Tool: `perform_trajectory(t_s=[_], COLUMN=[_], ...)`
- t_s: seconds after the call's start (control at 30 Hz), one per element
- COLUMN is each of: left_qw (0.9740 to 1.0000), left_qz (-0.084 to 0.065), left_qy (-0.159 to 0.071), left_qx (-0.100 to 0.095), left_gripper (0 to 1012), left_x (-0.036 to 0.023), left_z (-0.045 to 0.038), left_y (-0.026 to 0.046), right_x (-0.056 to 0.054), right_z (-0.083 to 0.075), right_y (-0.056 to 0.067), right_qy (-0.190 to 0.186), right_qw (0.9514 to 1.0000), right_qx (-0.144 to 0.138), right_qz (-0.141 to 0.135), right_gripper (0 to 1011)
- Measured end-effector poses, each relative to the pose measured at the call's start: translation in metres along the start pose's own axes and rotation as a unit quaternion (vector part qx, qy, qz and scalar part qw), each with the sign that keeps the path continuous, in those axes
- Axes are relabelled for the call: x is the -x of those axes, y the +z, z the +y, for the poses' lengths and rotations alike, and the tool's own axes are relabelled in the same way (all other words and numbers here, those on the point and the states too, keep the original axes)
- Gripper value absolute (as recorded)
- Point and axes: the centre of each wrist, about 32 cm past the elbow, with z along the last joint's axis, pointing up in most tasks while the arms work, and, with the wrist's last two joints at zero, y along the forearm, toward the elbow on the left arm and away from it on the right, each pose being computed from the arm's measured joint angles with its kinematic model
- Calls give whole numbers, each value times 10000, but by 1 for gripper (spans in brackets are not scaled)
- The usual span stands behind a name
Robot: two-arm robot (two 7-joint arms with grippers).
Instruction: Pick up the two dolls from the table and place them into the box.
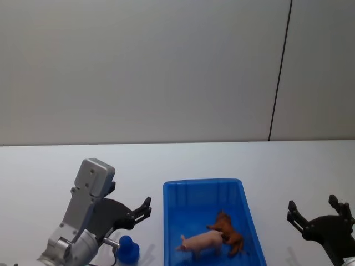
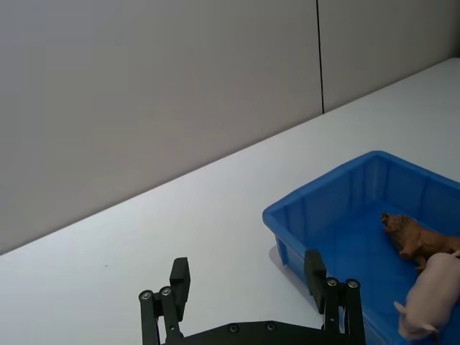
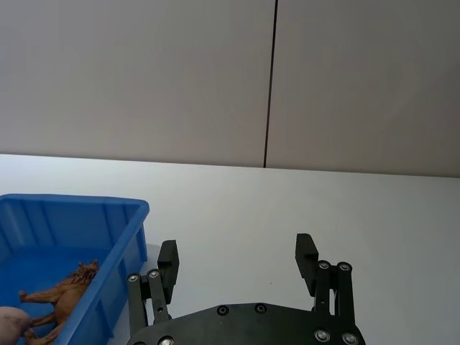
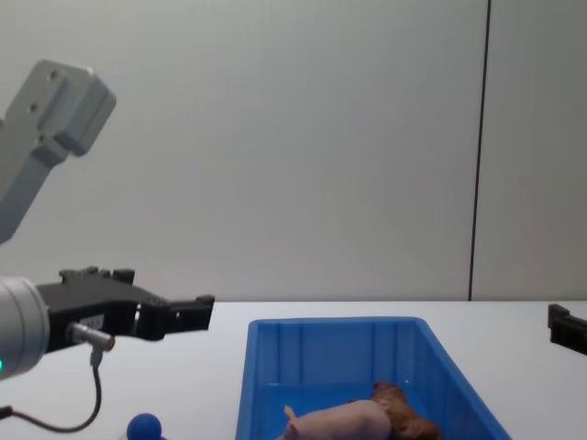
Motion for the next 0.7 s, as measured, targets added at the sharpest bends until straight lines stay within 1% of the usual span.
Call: perform_trajectory(t_s=[0.37,0.67,0.7], left_qw=[9993,9981,9981], left_qz=[133,208,208], left_qy=[-130,-178,-178], left_qx=[-338,-551,-551], left_gripper=[1001,1001,1001], left_x=[-82,-123,-123], left_z=[-23,-35,-35], left_y=[-142,-237,-237], right_x=[0,0,1], right_z=[-2,-2,-2], right_y=[-2,-3,-2], right_qy=[-5,-6,-6], right_qw=[10000,10000,10000], right_qx=[4,4,4], right_qz=[0,0,0], right_gripper=[1001,1001,1001])
